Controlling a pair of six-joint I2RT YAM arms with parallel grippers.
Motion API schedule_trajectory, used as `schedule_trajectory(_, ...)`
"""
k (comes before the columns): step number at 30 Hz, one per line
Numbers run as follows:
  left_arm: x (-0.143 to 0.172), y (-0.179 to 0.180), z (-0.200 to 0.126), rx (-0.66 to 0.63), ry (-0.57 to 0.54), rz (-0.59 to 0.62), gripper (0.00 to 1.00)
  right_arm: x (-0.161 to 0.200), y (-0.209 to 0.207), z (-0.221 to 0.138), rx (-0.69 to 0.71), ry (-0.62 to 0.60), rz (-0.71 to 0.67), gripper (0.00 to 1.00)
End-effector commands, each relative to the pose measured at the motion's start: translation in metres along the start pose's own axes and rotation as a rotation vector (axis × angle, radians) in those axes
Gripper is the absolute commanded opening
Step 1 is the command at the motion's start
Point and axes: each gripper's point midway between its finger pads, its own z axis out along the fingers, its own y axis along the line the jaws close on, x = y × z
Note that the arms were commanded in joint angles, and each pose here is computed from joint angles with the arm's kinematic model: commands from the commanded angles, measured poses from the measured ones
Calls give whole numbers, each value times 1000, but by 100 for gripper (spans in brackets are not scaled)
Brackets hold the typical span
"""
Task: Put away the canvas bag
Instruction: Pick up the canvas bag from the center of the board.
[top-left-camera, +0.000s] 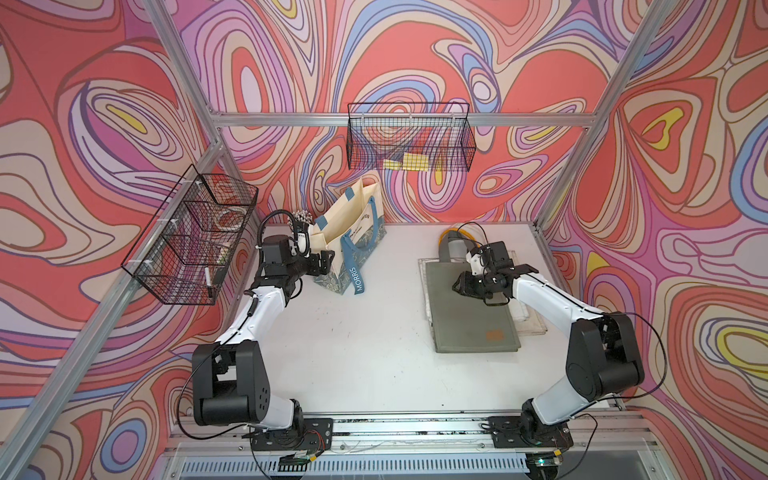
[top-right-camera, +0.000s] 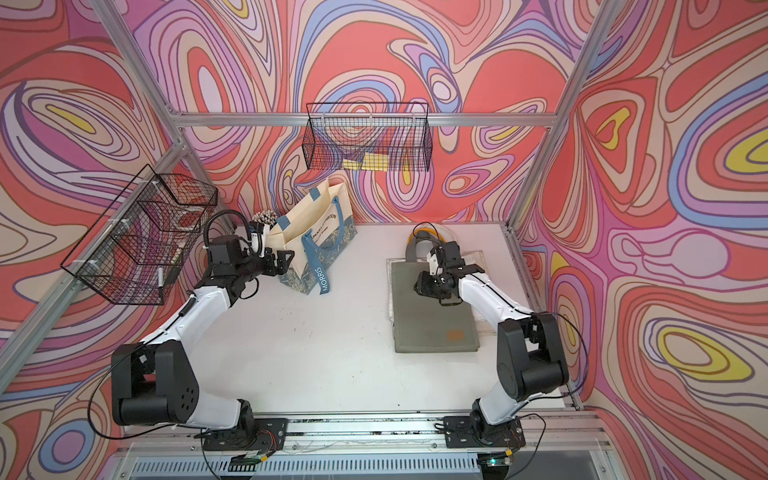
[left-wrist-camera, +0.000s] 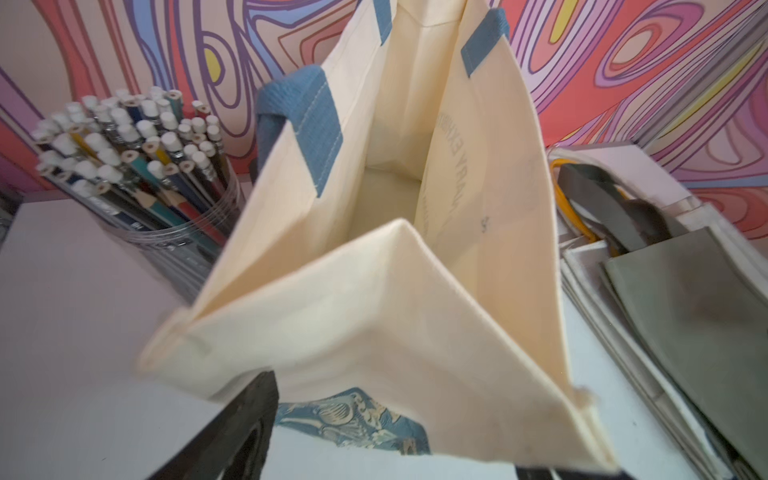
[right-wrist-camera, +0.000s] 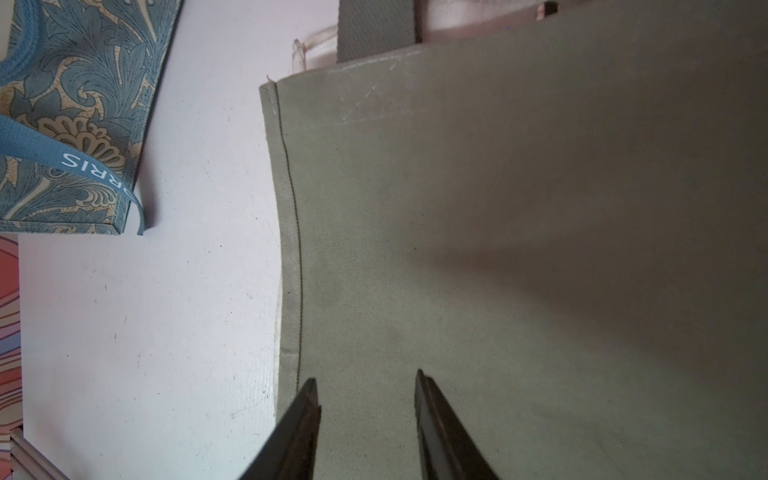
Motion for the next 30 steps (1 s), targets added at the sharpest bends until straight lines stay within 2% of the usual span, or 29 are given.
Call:
schedule_trajectory(1,-20,-13,2,90,-89,-2,69,-6,8,-2,2,-16,-30,42)
schedule_trajectory(2,-20,-11,2,79,-87,-9,63,-7,9,-4,0,-21,-36,42)
schedule_trajectory(4,-19,-13,1,90,-83,-8,43,-7,11,-6,-2,-29,-46,42)
schedule_trajectory(7,-20,-15,0,100,-78,-36,0,-8,19,-8,-21,-47,-75,42)
schedule_trajectory(10,-22,-28,-6,140,-77,-66,0,-9,33,-14,-60,-83,-125,42)
schedule_trajectory(12,-22,-40,-13,118,-90,-62,0,-10,49,-20,-102,-122,-183,42)
schedule_trajectory(15,-17,-73,-26,104,-72,-6,0,-6,72,-27,-164,-173,-273,42)
schedule_trajectory(17,-15,-91,-36,94,-60,-25,0,-3,86,-31,-202,-210,-330,42)
schedule_trajectory(23,-6,-117,-73,-51,-49,-147,0,10,132,-54,-332,-372,-500,44)
schedule_trajectory(26,1,-120,-89,-122,-4,-284,0,17,152,-69,-399,-444,-568,46)
schedule_trajectory(30,1,-133,-100,-194,20,-344,0,32,180,-87,-476,-486,-670,48)
